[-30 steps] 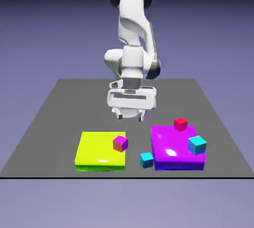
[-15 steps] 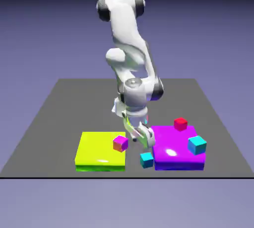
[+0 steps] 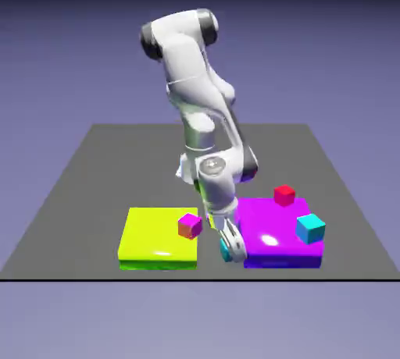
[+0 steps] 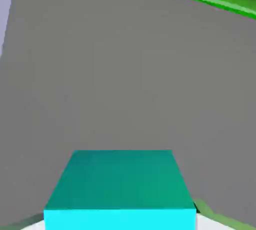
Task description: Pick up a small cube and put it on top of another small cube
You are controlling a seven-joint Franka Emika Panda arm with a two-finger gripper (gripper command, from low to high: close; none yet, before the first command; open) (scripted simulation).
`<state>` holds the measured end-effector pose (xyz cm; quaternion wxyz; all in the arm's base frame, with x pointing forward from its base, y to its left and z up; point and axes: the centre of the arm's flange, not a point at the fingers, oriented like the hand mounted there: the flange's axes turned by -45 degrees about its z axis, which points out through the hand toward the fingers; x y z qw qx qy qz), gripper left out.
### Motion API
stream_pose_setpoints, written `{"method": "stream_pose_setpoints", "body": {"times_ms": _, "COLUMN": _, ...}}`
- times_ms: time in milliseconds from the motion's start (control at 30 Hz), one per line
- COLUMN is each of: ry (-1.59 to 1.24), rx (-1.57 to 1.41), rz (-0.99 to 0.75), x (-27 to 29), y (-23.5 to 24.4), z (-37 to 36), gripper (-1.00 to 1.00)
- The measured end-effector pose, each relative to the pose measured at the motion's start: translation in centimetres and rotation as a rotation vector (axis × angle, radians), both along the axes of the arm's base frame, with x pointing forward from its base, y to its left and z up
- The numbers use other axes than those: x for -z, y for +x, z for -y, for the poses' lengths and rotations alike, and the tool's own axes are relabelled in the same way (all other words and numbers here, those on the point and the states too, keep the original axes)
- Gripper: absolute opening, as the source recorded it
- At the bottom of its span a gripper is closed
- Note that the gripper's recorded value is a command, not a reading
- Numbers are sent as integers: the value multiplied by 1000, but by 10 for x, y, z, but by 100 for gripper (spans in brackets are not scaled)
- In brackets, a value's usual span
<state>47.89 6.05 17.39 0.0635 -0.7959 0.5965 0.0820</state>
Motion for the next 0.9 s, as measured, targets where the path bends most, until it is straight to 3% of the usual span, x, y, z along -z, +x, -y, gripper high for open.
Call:
{"method": "stream_pose_setpoints", "body": {"times_ms": 100, "ry": -9, "rx": 85, "rz": 30, "x": -20, "y": 15, "z": 55, "gripper": -100}}
{"method": "stream_pose_setpoints", "body": {"times_ms": 300, "ry": -75, "rx": -171, "rz": 65, "x": -71, "y": 20, "z": 55, "gripper": -100}}
{"method": "stream_pose_setpoints", "body": {"times_ms": 533, "ry": -28, "rx": -222, "rz": 24, "x": -136, "y": -17, "z": 104, "gripper": -100}}
{"method": "stream_pose_setpoints", "body": {"times_ms": 633, "ry": -2, "rx": -145, "rz": -1, "x": -131, "y": -28, "z": 118, "gripper": -100}}
{"method": "stream_pose_setpoints", "body": {"times_ms": 767, "ry": -2, "rx": -146, "rz": -1, "x": -72, "y": -31, "z": 110, "gripper": -100}}
{"method": "stream_pose_setpoints", "body": {"times_ms": 800, "ry": -2, "rx": -149, "rz": -1, "x": -62, "y": -32, "z": 107, "gripper": 100}}
{"method": "stream_pose_setpoints", "body": {"times_ms": 900, "ry": -3, "rx": -145, "rz": -3, "x": -76, "y": -31, "z": 112, "gripper": 100}}
